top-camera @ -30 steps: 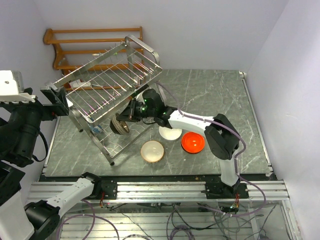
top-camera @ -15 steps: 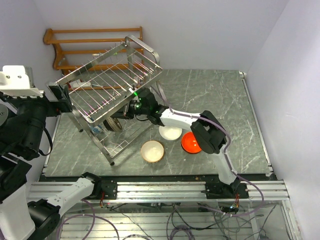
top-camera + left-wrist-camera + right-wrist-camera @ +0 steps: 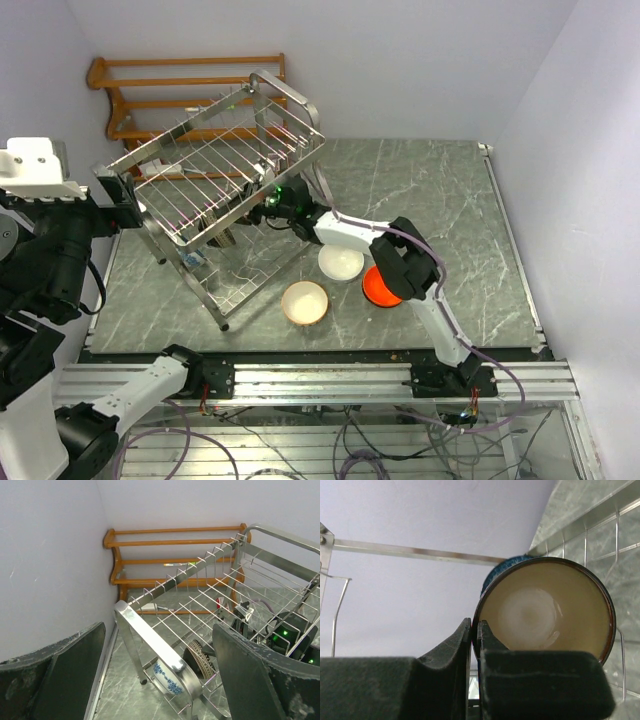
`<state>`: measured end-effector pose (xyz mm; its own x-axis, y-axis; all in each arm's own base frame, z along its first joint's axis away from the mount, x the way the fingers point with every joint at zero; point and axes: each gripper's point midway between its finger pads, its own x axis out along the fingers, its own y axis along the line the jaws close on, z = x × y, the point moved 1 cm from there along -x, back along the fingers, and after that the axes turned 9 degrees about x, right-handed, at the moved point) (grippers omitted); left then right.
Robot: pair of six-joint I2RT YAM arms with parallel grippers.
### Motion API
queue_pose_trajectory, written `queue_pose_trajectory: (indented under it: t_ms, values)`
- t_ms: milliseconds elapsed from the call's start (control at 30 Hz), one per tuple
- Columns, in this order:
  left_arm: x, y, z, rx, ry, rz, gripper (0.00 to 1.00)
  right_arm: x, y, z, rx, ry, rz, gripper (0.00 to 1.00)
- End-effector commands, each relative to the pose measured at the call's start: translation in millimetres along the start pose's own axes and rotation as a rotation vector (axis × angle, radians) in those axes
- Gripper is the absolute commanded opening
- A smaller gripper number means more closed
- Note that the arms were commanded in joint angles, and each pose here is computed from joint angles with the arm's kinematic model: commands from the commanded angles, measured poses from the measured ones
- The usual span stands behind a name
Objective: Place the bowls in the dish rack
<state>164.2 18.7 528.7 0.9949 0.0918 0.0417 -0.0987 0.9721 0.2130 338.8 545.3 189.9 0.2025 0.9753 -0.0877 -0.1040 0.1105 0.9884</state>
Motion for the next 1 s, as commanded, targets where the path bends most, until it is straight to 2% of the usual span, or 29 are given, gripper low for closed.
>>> queue_pose_trajectory:
  t_ms: [0,467,967]
  values:
    - [-2,7,4,-0.007,-0.030,0.034,0.99,4,51,19,-0.062,-0.012,0.171,0.00]
    - [-9,26,14,-0.043,-0.055,0.124,0.99,11,51,34,0.020,-0.018,0.299,0.00]
    - [-3,21,19,-0.088,-0.046,0.114,0.99,9,50,28,0.120,0.017,0.391,0.00]
